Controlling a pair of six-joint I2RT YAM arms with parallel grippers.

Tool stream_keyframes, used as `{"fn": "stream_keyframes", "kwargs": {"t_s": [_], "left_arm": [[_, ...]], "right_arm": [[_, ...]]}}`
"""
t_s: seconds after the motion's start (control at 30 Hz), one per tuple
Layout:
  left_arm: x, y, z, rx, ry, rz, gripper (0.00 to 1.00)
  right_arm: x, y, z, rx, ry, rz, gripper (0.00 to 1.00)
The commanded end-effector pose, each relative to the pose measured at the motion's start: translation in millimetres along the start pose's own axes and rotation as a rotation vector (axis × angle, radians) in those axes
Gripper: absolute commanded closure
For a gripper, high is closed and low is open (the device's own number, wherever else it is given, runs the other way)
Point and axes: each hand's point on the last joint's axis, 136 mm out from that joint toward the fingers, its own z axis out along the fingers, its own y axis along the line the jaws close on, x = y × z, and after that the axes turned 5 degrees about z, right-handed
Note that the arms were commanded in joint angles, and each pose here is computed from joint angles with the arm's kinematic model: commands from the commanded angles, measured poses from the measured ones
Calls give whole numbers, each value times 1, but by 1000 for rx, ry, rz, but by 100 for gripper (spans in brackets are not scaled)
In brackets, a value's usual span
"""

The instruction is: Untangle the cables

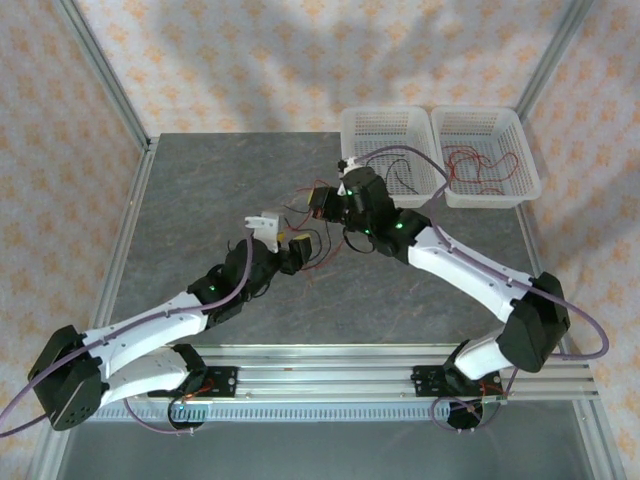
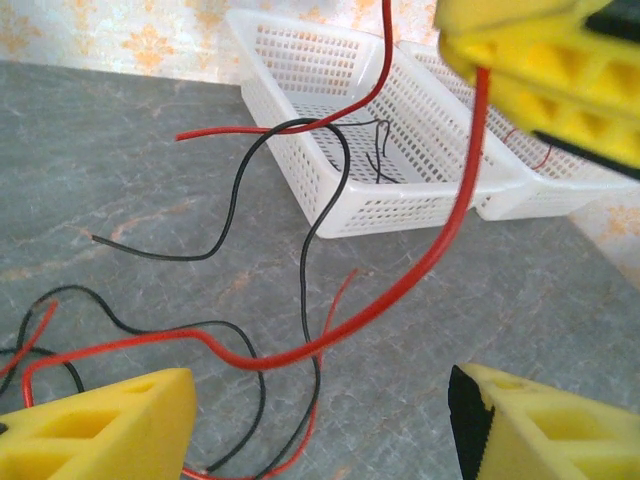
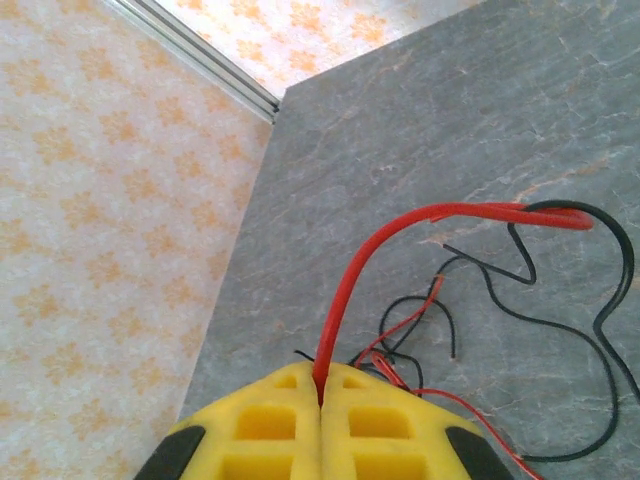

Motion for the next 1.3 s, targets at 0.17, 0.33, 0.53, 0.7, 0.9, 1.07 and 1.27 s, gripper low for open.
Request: {"fn": "stream_keyframes", "kwargs": {"t_s": [0.17,0.33,0.53,0.7,0.9,1.07,1.27], "left_arm": [[-37,28,15,-251,-152,113,31],[-34,54,31,-363,-156,131,27],[-11,107,51,-413,-132,-14,30],[15,126,65,-445,-79,-56,32],[47,133,71,-457,-27,-107,32],[66,139,68,-473,-1,-135,32],[76,141,65,-476,17,-151,33]], "right_arm": [[-24,58,-42,-185,-38,31,100],[-36,74,-65,-239,-70,37,100],[-48,100,-97,-318,-92,39,100],[-63,122,-130,-388,-134,34,100],[-83,144,-162,-423,-190,2,100],[-101,160,-186,-426,-240,-38,100],[-126,170,-213,-385,-328,-91,100]]}}
